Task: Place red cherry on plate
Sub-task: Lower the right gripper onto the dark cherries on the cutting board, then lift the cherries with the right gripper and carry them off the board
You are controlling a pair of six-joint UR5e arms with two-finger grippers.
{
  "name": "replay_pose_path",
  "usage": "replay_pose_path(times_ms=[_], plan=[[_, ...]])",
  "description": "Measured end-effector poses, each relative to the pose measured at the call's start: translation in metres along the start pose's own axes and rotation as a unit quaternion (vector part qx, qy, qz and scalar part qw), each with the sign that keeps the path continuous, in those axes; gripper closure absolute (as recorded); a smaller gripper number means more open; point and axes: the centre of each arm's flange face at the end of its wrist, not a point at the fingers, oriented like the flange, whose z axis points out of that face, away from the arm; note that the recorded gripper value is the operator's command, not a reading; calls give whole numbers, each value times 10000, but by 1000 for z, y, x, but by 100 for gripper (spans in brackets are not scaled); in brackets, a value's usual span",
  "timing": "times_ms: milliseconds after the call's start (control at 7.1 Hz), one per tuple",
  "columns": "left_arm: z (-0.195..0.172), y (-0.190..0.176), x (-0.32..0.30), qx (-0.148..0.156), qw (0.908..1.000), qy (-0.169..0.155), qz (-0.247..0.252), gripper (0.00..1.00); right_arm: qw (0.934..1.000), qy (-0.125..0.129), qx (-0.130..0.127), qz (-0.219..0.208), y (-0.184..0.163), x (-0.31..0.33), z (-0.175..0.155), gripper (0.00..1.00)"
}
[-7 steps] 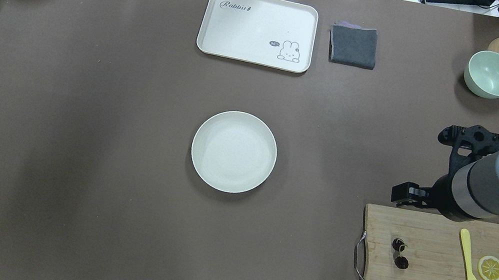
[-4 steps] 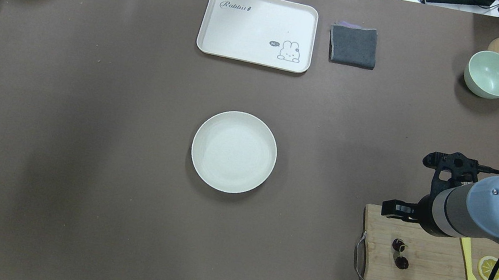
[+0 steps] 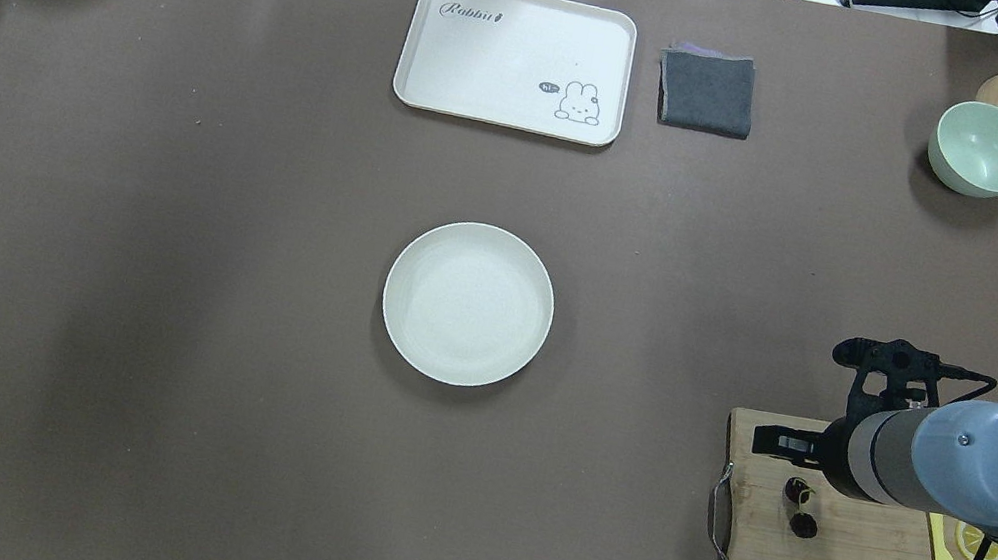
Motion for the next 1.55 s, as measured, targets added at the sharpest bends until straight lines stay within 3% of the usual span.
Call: replay_pose_path(times_ms=[282, 564, 1128, 1268, 1550], plan=[[0, -1, 1, 12, 10000, -14, -1, 2, 10000, -11, 10, 57, 12, -1, 4, 67], [-1, -2, 1, 25, 10000, -25, 3, 2, 9998, -181, 102, 34, 31, 17, 10, 100], [-1, -2, 2, 35, 10000, -33, 0, 2, 9992, -298, 251, -86, 43, 29, 11, 100], [-1, -3, 3, 35, 10000, -33, -2, 2, 9989, -386, 244, -62, 29, 31, -2, 100], [-1, -4, 3, 38, 10000, -32, -2, 2, 9977, -673, -5, 70, -21, 51, -55, 100]])
